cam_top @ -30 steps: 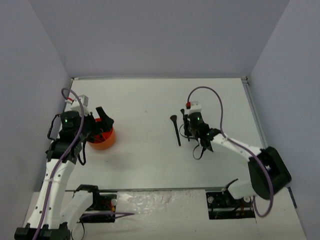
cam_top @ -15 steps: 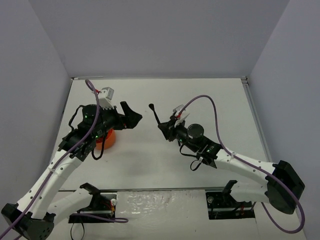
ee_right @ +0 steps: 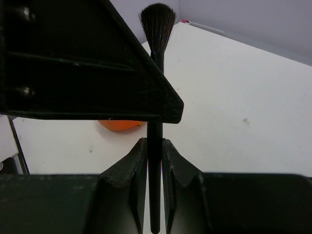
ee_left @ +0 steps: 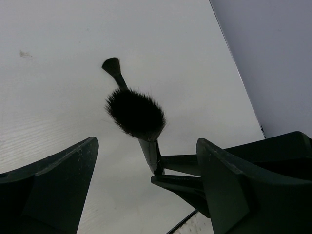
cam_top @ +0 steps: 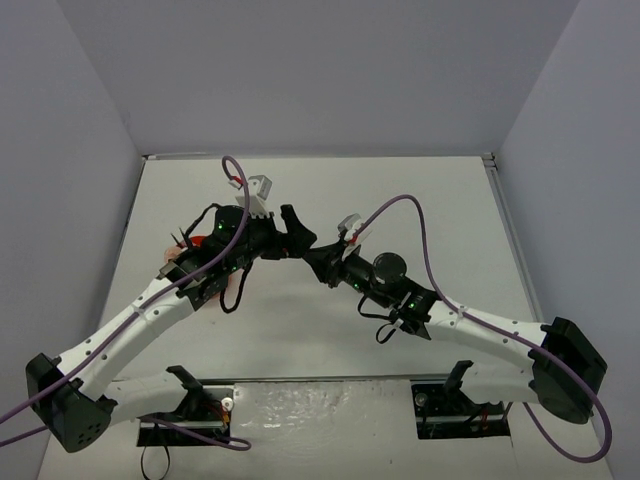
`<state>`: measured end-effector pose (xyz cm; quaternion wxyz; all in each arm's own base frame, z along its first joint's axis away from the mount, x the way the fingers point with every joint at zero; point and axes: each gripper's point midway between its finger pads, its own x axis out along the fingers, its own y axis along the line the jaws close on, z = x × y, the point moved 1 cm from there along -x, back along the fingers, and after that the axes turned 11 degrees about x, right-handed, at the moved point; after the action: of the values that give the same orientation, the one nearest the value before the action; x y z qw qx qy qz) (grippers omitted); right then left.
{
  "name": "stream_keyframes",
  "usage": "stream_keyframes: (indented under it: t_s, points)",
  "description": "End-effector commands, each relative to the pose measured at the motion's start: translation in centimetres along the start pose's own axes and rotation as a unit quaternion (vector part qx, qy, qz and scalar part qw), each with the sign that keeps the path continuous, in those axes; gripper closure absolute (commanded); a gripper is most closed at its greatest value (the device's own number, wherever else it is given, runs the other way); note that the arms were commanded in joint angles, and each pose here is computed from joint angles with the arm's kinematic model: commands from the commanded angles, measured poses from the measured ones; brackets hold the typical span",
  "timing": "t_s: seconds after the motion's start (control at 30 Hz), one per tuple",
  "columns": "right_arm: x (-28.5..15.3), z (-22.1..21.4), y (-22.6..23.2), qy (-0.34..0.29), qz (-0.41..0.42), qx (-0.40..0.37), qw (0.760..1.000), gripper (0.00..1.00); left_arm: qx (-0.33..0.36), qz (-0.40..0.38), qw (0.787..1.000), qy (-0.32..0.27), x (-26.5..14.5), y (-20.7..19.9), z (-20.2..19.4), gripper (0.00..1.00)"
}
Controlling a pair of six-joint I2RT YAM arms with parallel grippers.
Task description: Organize the makeup
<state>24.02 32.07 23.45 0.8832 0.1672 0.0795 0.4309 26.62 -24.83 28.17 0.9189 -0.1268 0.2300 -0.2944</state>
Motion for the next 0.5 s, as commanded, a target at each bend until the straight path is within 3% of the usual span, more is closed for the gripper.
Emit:
stream_keyframes:
  t_s: [0.0,0.1,0.3,0.37,0.47]
  points:
    - [0.46,3.91,2.08,-0.07,0.038,-0.003,0.997,1.0,-0.004,-0.024,0.997,-0.073,-0.21,-2.52,4.75,0.29]
    - [0.32,3.87,1.89,-0.072,0.034,-0.002,0.997,1.0,-0.003,-0.024,0.997,-0.073,0.0,-2.77,4.63,0.56]
    - [0.17,3.93,1.65,-0.075,0.027,-0.004,0.997,0.98,-0.001,-0.025,0.997,-0.072,0.14,-3.03,4.55,0.96]
    - [0.21,3.93,1.6,-0.075,0.026,-0.004,0.997,0.93,-0.001,-0.025,0.997,-0.071,0.21,-3.1,4.5,1.0]
    - [0.17,4.15,1.68,-0.078,0.027,-0.004,0.997,0.71,0.002,-0.024,0.997,-0.07,0.27,-3.09,4.45,1.0]
